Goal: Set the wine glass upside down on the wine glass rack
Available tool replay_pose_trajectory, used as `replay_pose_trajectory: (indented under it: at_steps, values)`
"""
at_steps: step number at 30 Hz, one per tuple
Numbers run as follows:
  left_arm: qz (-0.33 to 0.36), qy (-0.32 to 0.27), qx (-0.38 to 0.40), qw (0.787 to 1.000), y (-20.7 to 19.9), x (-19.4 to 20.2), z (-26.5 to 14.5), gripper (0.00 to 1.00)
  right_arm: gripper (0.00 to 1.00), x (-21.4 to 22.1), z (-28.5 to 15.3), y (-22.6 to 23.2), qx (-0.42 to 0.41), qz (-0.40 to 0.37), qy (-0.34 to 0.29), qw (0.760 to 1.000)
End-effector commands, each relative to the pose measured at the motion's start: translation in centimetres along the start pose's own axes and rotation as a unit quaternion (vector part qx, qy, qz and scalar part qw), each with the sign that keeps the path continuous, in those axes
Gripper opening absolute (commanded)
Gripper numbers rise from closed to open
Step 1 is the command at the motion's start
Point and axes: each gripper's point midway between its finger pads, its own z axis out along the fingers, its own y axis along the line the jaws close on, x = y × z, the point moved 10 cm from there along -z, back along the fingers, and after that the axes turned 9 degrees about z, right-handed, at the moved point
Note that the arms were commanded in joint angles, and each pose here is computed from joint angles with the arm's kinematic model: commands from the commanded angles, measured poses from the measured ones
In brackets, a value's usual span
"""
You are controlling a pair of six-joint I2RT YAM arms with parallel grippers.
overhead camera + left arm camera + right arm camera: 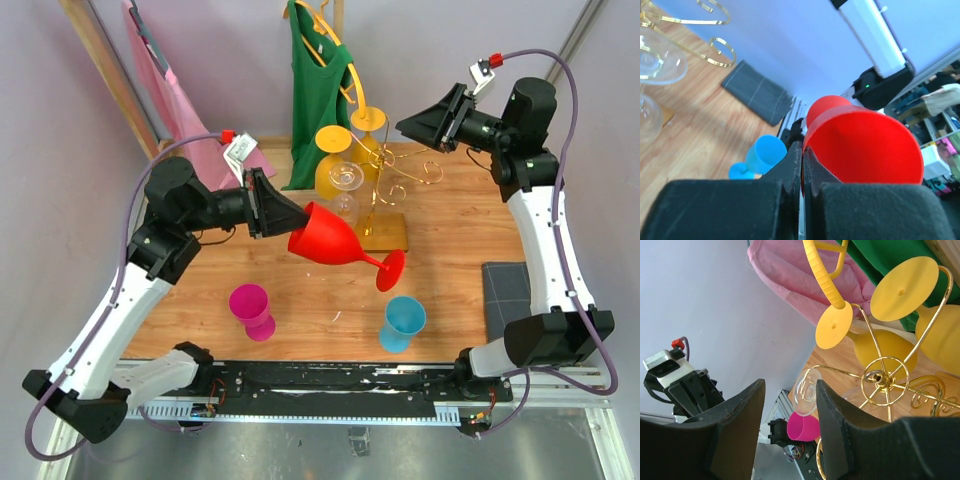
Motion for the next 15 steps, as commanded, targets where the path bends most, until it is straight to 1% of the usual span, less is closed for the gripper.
replay_pose_trajectory:
  at_steps: [1,9,10,11,14,15]
  values:
    - [0.011,-0.054,0.140,0.989,-1.6,-2.5,-1.3,0.00,0.47,-0.1,-1.4,1.8,-0.021,-0.050,-0.017,0.998]
    - [-0.028,-0.125,0.226,0.966,-0.5,-5.3,-2.2,0.00,0.47,0.3,-1.8,2.4,-0.045,-0.081,-0.017,0.996]
    - [-0.022,-0.140,0.244,0.959,-0.1,-5.5,-2.3,0.00,0.47,0.4,-1.8,2.5,-0.051,-0.086,-0.017,0.995]
    - [-0.035,-0.154,0.257,0.953,0.4,-5.6,-2.4,0.00,0.47,0.5,-1.9,2.5,-0.056,-0.091,-0.017,0.994]
    - [-0.083,-0.206,0.318,0.922,2.0,-6.0,-2.8,0.00,0.47,0.8,-2.0,2.9,-0.084,-0.111,-0.016,0.990]
    - [-0.093,-0.215,0.337,0.912,2.5,-6.1,-2.8,0.00,0.47,0.9,-2.1,3.1,-0.098,-0.119,-0.016,0.988]
